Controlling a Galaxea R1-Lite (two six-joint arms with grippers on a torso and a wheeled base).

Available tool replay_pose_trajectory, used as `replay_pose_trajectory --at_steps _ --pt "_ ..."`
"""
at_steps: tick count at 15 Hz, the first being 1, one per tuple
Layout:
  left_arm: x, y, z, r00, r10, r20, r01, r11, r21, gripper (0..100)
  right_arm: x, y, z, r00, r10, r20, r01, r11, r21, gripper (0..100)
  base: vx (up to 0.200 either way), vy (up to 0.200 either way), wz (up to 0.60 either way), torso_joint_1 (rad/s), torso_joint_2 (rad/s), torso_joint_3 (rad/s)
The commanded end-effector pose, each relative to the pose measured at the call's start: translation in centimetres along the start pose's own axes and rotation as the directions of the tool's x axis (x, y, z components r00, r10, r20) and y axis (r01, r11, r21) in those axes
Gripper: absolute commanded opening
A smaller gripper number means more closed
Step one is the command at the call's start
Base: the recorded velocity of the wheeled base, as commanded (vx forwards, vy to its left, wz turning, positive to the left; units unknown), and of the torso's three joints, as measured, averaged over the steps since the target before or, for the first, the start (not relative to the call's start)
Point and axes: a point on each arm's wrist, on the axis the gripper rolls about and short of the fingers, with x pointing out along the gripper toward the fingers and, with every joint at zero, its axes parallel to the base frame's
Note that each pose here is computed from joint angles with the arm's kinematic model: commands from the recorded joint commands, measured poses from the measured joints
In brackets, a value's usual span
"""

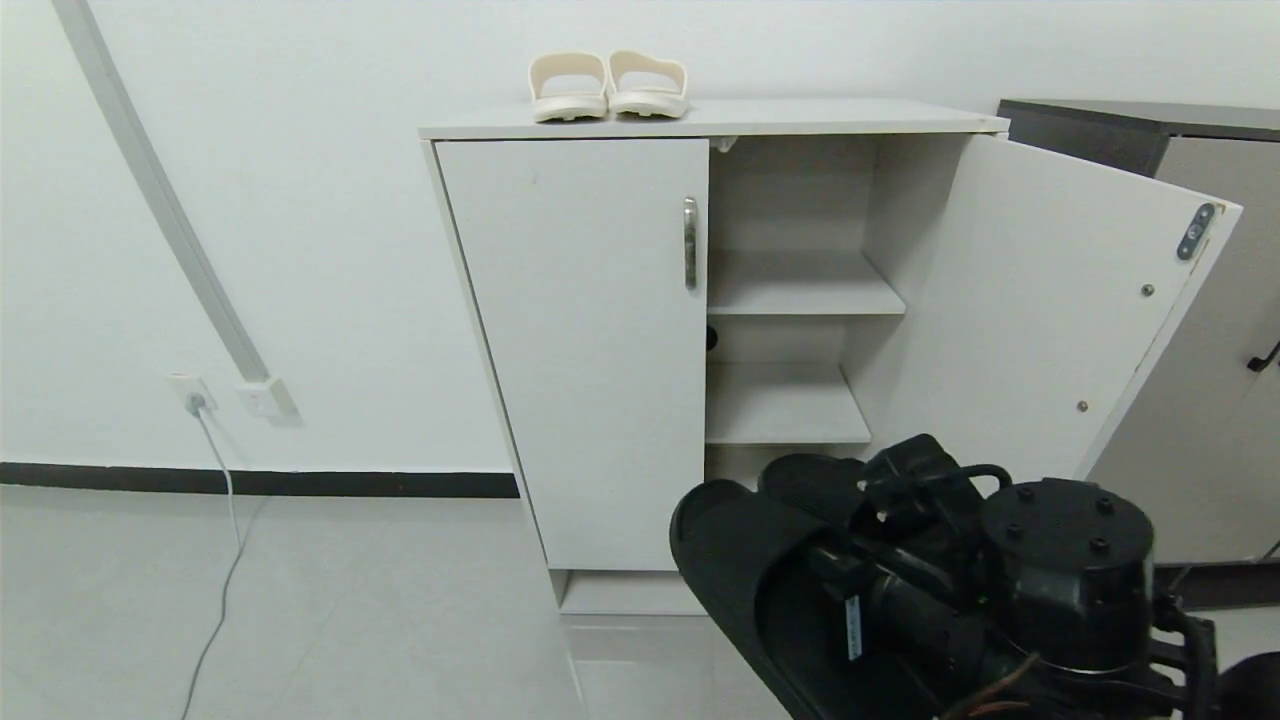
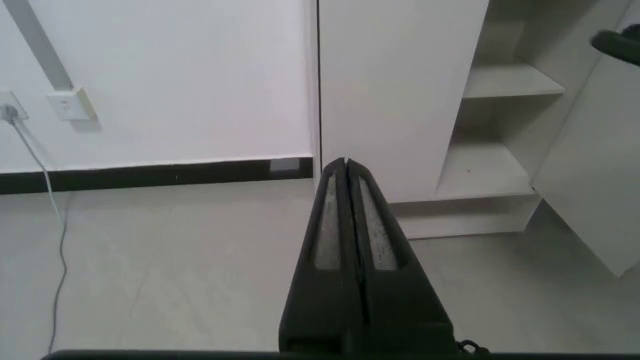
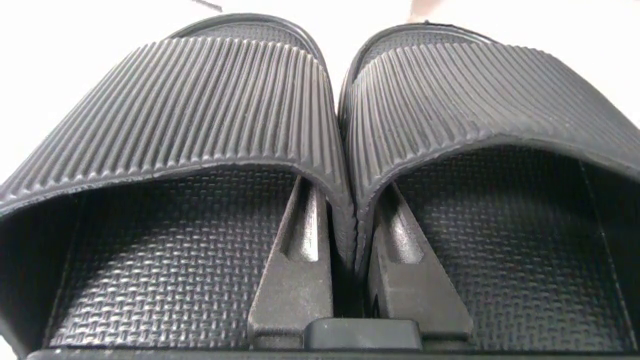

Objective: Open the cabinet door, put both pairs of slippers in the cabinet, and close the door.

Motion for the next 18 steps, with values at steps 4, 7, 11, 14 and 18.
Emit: replay_pose_trajectory --at_steps 4,7,11,14,18 --pt "0.0 0.0 0.0 1.000 0.000 -0.003 0.000 1.000 0.000 0 7.4 2.1 -0.6 0.950 -0.309 0.039 0.305 0.948 0.087 0 0.000 0.000 0.00 0.000 0.00 0.000" --pt "0.0 0.0 0.0 1.000 0.002 -0.003 -0.002 1.000 0.000 0 8.7 2.0 -0.9 0.904 -0.424 0.051 0.419 0.904 0.087 0 0.000 0.000 0.00 0.000 0.00 0.000" --pt "0.0 0.0 0.0 1.000 0.002 -0.003 -0.002 1.000 -0.002 0 8.9 1.8 -1.1 0.900 -0.434 0.048 0.429 0.899 0.084 0 0.000 -0.150 0.00 0.002 0.00 -0.001" --pt "0.0 0.0 0.0 1.000 0.002 -0.003 -0.002 1.000 -0.002 0 8.9 1.8 -1.1 0.900 -0.434 0.047 0.429 0.899 0.083 0 0.000 -0.200 0.00 0.006 0.00 0.001" --pt "0.0 0.0 0.0 1.000 0.002 -0.003 -0.002 1.000 -0.005 0 9.8 2.2 -1.8 0.906 -0.422 0.047 0.419 0.906 0.061 0 0.000 -0.050 0.00 0.001 0.00 0.002"
